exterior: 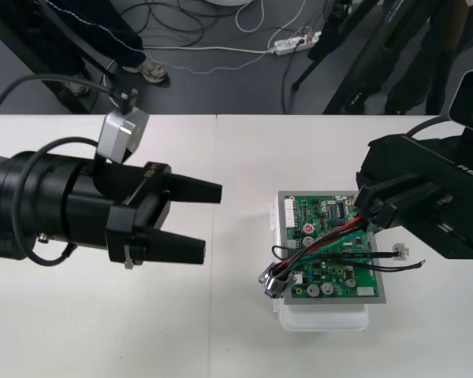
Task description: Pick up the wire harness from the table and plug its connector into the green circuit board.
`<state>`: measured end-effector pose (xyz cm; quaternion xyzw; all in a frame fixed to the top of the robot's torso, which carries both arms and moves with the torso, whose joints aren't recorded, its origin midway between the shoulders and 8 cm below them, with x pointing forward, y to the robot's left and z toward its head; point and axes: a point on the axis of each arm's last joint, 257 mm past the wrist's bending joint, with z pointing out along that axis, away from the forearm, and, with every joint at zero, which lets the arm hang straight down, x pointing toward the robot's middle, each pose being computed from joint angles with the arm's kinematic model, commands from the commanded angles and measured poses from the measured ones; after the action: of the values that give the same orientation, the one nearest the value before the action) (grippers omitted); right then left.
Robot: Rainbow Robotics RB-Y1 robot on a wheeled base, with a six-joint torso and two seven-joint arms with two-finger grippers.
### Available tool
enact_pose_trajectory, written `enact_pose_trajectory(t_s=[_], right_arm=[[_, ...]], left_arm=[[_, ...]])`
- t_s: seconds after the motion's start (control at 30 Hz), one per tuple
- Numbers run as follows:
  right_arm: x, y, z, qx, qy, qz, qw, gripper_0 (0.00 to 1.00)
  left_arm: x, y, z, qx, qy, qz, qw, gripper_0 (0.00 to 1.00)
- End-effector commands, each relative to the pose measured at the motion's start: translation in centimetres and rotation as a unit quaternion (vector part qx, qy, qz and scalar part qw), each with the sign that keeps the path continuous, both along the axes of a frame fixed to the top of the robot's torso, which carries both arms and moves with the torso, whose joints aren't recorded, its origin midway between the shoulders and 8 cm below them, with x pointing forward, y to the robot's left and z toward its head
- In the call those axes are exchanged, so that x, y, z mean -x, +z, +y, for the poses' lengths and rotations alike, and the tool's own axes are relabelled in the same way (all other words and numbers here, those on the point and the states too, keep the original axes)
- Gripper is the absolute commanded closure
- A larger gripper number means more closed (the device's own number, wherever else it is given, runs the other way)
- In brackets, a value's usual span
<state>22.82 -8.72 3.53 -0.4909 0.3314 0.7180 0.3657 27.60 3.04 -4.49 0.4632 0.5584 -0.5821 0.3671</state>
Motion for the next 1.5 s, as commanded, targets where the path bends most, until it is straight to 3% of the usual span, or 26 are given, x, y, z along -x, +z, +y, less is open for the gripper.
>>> enact_pose_trajectory(t_s=[0.03,0.4,1.1,1.5], right_arm=[[-1.2,0.6,-1.2,0.01,-0.047,-0.022,0.999,1.0],[-3.9,1.0,0.4,0.027,-0.157,-0.067,0.985,1.0],[-3.5,1.4,2.7,0.026,-0.258,-0.145,0.955,1.0],[-5.0,1.0,3.9,0.036,-0.318,-0.2,0.926,1.0]], left_arm=[[-3.5,2.8,1.4,0.04,0.071,-0.036,0.996,0.0],[-4.4,6.8,1.4,0.066,0.121,-0.095,0.986,0.0],[-1.5,9.6,-2.9,0.149,0.073,-0.109,0.98,0.0],[-0.4,10.6,-4.9,0.19,0.062,-0.147,0.969,0.0]])
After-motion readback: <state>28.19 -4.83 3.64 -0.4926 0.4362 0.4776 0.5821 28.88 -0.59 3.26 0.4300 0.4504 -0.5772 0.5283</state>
